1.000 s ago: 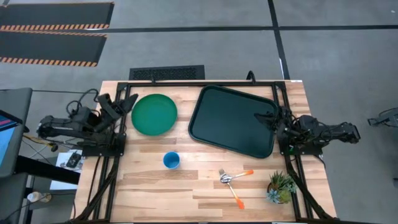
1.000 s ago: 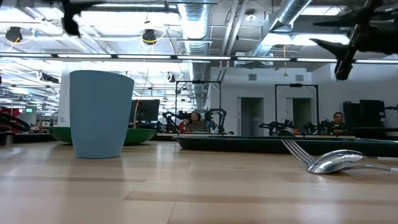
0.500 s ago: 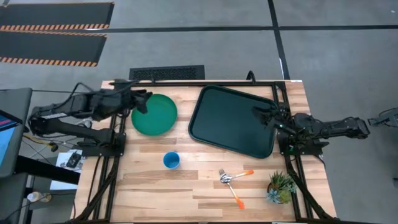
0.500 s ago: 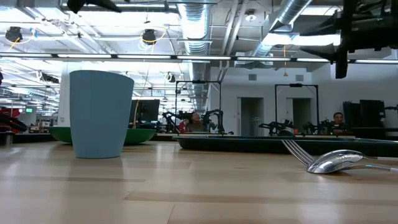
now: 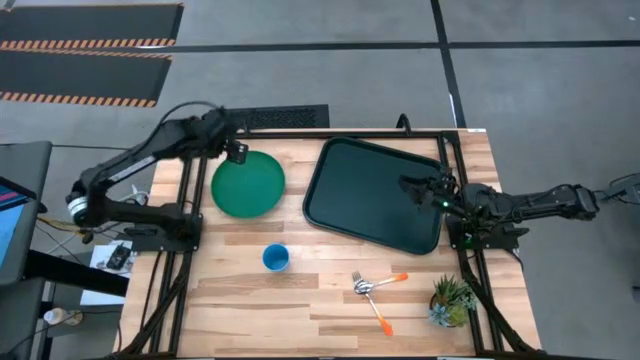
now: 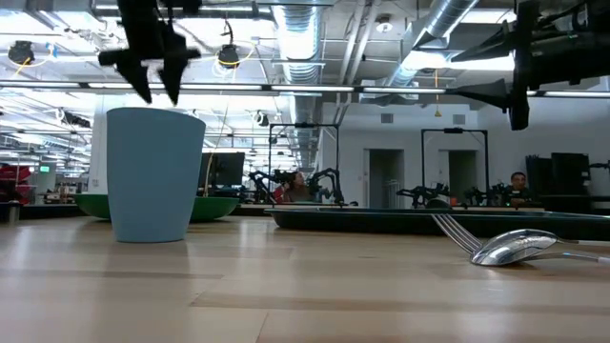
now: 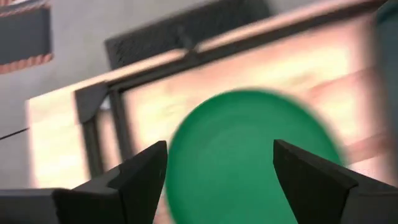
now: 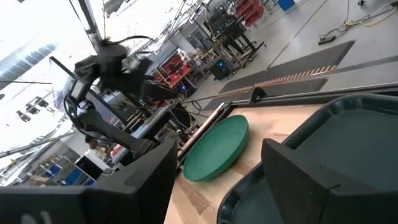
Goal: Pick and place plate/cup/fork/spoon on tray
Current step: Put the green plate on the black tray
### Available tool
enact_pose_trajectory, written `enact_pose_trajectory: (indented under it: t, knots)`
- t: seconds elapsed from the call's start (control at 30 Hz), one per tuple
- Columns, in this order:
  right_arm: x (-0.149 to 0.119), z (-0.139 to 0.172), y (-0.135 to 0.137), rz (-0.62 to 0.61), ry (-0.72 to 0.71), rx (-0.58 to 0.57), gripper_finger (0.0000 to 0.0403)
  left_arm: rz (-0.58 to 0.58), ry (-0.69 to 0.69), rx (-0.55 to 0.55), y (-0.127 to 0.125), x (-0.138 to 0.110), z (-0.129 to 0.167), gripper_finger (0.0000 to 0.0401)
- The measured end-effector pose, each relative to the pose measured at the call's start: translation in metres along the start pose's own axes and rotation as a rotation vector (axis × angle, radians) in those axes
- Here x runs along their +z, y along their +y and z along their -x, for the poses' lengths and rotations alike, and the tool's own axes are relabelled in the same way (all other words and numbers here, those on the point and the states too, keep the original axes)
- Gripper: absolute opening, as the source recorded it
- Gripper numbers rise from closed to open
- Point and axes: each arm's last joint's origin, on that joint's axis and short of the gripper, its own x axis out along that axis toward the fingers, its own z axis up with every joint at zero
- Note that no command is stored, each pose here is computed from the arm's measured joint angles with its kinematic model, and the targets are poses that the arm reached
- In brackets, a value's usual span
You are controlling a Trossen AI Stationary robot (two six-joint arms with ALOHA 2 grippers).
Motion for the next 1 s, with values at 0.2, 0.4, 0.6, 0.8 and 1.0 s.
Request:
enact_pose_trajectory:
  t: [0.2, 0.4, 0.6, 0.8, 1.0]
  knots:
    - [0.000, 0.000, 0.000, 0.000, 0.000, -0.001, 0.0260, -0.069, 0.179, 0.009, 0.016, 0.027, -0.057, 0.0276]
    - [0.000, 0.000, 0.000, 0.001, 0.001, -0.001, 0.0260, -0.108, 0.305, 0.010, 0.027, 0.040, -0.108, 0.0276]
    - [0.000, 0.000, 0.000, 0.001, 0.001, -0.001, 0.0260, -0.161, 0.411, 0.028, 0.028, 0.033, -0.144, 0.0276]
    - [0.000, 0.000, 0.000, 0.000, 0.000, -0.001, 0.0260, -0.127, 0.444, -0.019, 0.033, 0.006, -0.167, 0.0276]
    - [0.000, 0.000, 0.000, 0.000, 0.000, -0.001, 0.0260, -0.113, 0.435, -0.063, 0.037, -0.011, -0.182, 0.0276]
